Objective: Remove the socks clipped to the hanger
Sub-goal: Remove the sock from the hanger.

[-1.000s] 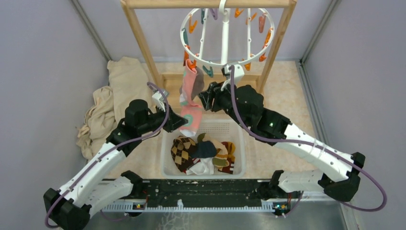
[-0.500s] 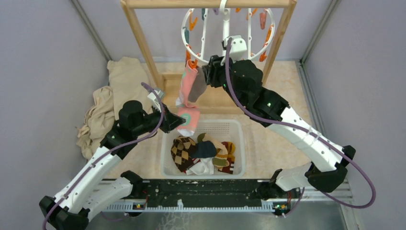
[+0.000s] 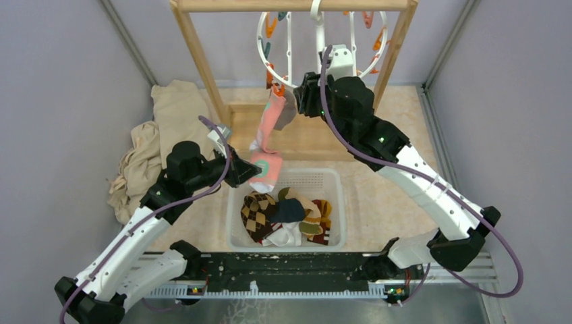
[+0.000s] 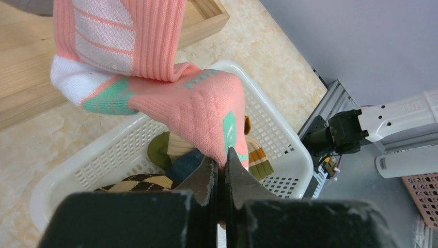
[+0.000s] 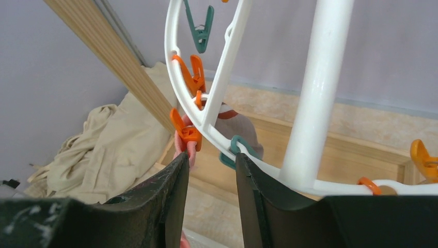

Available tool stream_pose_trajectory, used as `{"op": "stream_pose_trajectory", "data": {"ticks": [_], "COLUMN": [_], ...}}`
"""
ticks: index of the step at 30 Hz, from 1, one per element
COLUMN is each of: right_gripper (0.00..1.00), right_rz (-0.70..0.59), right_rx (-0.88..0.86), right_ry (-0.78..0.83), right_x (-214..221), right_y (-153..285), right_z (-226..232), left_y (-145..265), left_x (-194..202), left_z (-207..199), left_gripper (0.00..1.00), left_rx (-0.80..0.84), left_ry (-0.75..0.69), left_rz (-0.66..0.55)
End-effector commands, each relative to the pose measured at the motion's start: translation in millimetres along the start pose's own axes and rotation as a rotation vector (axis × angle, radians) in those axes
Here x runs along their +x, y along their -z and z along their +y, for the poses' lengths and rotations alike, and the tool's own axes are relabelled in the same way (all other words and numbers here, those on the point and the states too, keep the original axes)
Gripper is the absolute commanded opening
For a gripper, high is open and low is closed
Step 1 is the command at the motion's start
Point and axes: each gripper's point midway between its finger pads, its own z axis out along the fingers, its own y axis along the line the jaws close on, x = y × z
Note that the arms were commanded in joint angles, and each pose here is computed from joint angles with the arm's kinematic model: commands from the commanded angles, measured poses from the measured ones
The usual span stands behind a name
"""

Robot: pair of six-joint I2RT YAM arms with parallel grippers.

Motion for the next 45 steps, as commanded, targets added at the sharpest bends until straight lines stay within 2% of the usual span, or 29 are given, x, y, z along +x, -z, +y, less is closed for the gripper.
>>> {"op": "stream_pose_trajectory", "data": {"ticks": [1, 8, 16, 20, 27, 45], "right_gripper": [0.39, 0.41, 0.41, 0.41, 0.49, 0.52], "right_rz": [-0.066, -0.055, -0.013, -0.014, -0.073, -0.209], "right_rx": [-0.099, -0.178, -0.23, -0.184, -0.078, 0.001], "right_ry": [-0.025, -0.061, -0.017, -0.019, -0.028, -0.007], "right_x": [-26.3, -21.8, -5.5, 6.7, 11.9, 0.2], "right_y": [20.3, 36.0, 49.5, 44.9, 31.1, -3.6], "right_z": [12.7, 22.4, 60.7, 62.9, 54.7, 60.3], "left_y": [0.2, -7.8, -21.0, -25.0, -25.6, -22.2], "left_x": [-9.3, -0.5, 14.2, 20.5, 28.1, 29.1], "left_z": [-10.1, -9.5, -7.0, -8.3, -11.3, -15.3], "left_gripper": [0.0, 0.0, 0.0, 0.0, 0.0, 0.0], "left_rx": [0.037, 0.046, 0.029, 0.015, 0.008, 0.024], "left_ry": [-0.016, -0.005, -0.012, -0.028, -0.05, -0.06], "left_rz": [-0.018, -0.004, 0.017, 0.025, 0.031, 0.03]}}
